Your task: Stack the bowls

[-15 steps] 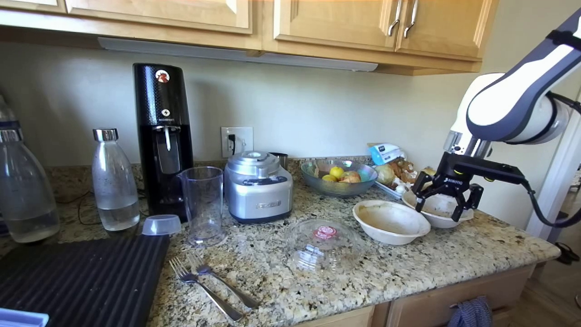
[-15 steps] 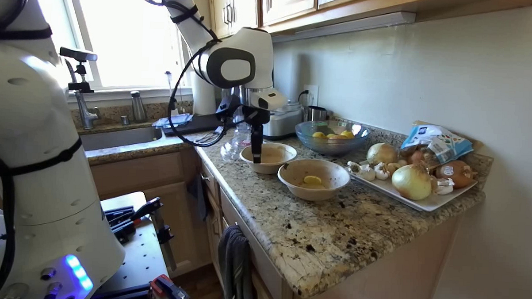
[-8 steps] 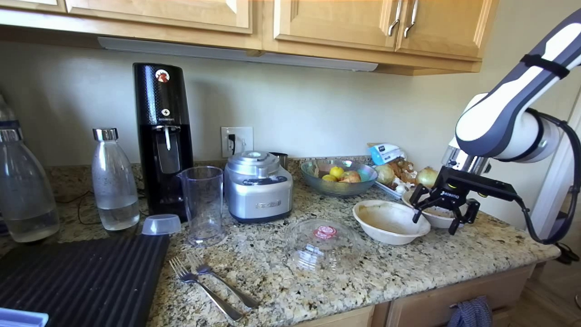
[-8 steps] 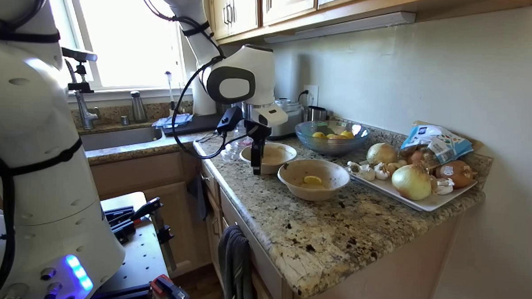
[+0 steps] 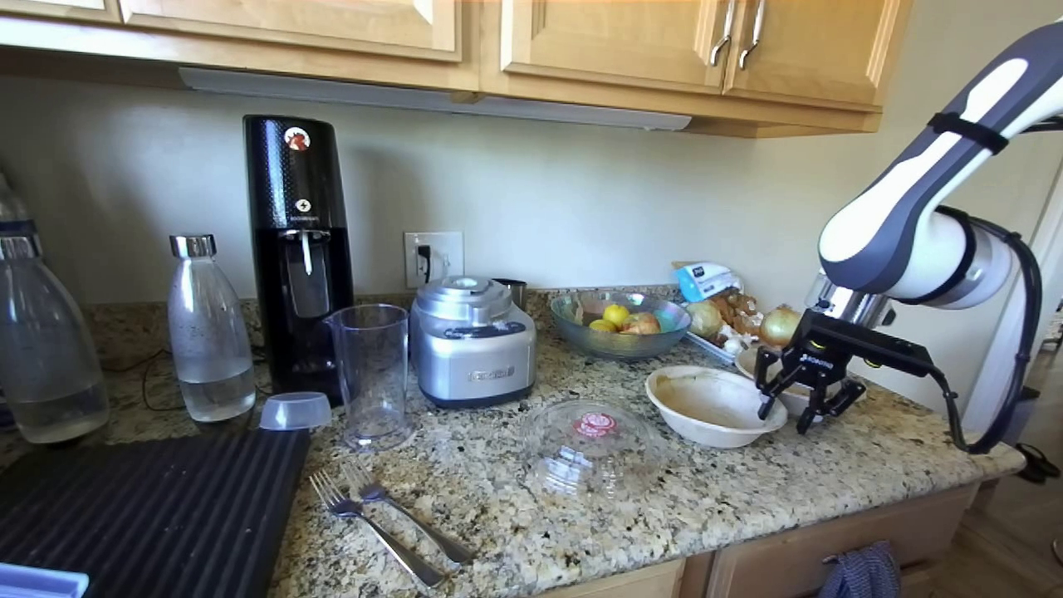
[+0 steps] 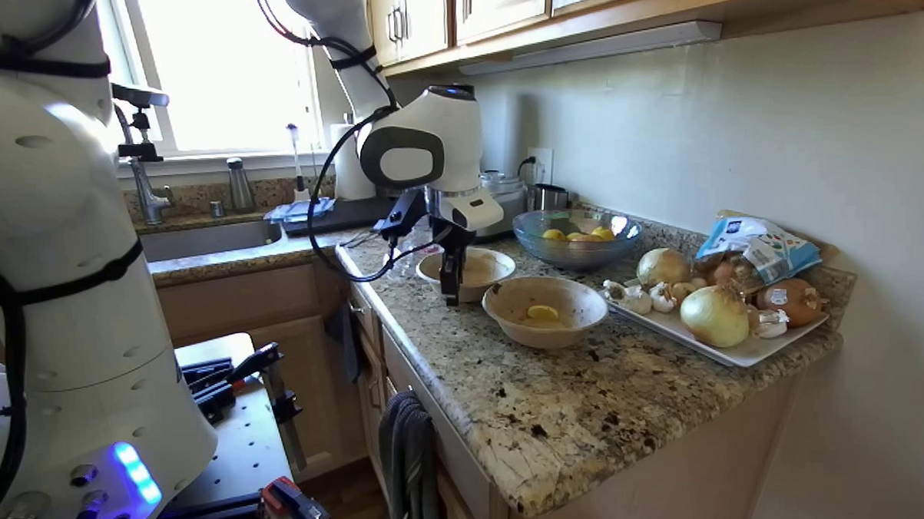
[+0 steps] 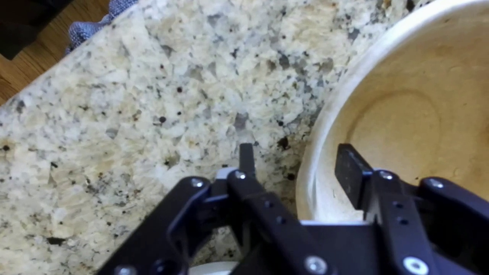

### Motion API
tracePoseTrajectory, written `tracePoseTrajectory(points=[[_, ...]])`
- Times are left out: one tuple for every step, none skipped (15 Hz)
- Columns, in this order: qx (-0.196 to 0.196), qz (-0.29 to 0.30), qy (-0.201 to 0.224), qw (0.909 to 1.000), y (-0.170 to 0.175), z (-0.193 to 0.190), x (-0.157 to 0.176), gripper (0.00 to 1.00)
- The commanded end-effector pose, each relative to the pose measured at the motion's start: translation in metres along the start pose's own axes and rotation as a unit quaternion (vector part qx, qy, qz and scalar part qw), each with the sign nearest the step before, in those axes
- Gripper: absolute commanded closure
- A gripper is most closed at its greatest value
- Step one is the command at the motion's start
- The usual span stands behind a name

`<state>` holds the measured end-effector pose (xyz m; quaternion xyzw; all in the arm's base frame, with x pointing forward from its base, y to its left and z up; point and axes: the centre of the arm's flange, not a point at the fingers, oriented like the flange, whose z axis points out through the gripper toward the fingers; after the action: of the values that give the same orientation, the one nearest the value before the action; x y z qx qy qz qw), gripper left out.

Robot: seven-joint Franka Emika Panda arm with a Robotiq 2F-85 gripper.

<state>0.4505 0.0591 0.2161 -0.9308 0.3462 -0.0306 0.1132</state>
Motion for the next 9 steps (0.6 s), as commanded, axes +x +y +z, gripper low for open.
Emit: tracePoseTrajectory(points=[[0.013, -0.001, 0.008, 0.9999, 0.002, 0.004, -0.002, 0.72], [0.014, -0.002, 0.008, 0.9999, 0.001, 0.004, -0.003, 0.79], [0.017, -0.004, 0.009, 0.9998, 0.0, 0.002, -0.004, 0.85], [0.018, -0.006, 0.011, 0.9998, -0.001, 0.0, -0.006, 0.92], [0.022, -0.011, 0.011, 0.9996, -0.002, -0.001, -0.007, 0.92], [0.026, -0.013, 0.011, 0.9995, -0.003, -0.002, -0.008, 0.95], [0.036, -0.018, 0.013, 0.9991, -0.005, -0.006, -0.01, 0.93], [0.041, -0.022, 0.014, 0.9988, -0.007, -0.009, -0.011, 0.92], [0.052, -0.03, 0.014, 0.9981, -0.009, -0.016, -0.014, 0.94]])
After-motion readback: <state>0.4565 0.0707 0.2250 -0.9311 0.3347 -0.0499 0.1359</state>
